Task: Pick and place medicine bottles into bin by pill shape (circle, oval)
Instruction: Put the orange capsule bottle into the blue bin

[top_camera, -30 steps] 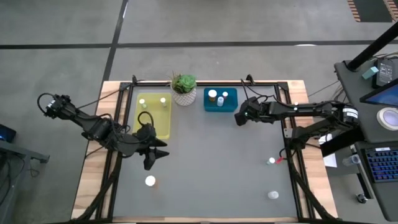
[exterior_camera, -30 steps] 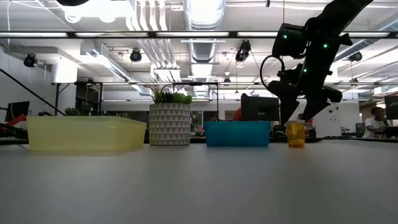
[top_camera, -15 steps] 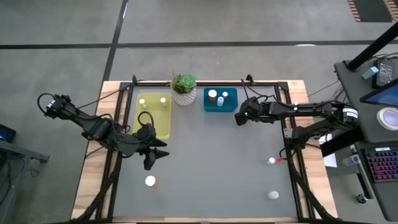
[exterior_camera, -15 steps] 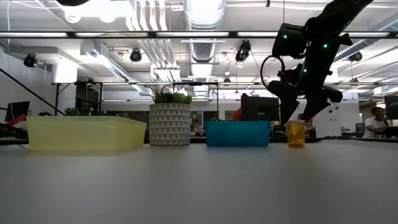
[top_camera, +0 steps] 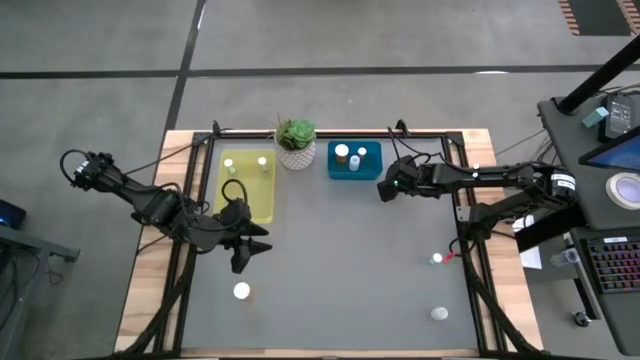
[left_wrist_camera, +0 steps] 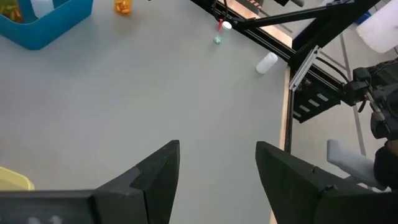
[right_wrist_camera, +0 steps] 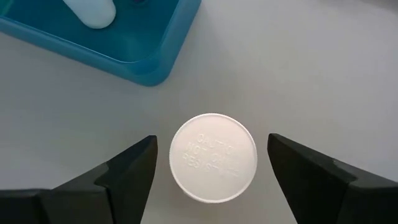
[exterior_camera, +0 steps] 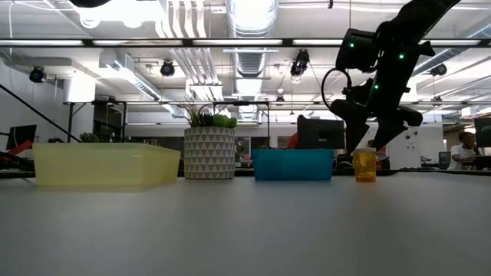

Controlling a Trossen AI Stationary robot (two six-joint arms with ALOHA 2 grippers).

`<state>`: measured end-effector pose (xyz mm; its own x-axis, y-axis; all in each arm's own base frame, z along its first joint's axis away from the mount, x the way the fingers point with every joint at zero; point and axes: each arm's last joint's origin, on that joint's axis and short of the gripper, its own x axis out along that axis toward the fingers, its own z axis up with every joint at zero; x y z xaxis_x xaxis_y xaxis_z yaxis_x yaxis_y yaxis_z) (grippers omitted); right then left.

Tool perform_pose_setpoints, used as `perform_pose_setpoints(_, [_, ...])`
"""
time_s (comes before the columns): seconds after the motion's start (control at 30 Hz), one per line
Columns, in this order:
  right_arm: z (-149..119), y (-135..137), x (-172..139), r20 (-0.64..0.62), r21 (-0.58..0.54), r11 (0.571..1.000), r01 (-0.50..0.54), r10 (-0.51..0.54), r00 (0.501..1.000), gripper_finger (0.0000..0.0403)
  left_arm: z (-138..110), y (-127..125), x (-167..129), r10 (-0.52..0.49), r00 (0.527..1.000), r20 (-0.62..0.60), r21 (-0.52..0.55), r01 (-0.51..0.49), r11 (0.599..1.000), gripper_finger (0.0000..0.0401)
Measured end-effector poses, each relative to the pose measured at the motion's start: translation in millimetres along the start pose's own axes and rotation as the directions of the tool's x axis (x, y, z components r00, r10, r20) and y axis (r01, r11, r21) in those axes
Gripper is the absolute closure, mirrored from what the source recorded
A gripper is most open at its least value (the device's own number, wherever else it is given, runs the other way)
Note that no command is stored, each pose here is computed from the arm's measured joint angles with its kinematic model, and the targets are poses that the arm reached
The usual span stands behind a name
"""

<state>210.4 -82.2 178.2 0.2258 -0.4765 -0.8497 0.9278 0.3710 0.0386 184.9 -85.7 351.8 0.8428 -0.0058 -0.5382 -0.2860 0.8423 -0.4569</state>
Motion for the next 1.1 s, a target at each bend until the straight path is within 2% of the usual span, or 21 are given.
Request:
perform_pose_setpoints(0.73, [-0.6, -0.5, 0.5, 0.002, -0.010, 1.000, 0.005, -0.005, 1.000, 0.0111, 0.1, 0.0, 0.0, 0.000, 1.000, 0.000, -0.001, 0.000, 1.000, 0.0205])
perform_pose_setpoints(1.1, [-0.2, 0.0, 0.6, 0.006, -0.010, 1.000, 0.000, 0.000, 1.000, 0.0178, 0.0, 0.0, 0.0, 0.000, 1.000, 0.000, -0.001, 0.000, 1.000, 0.0205])
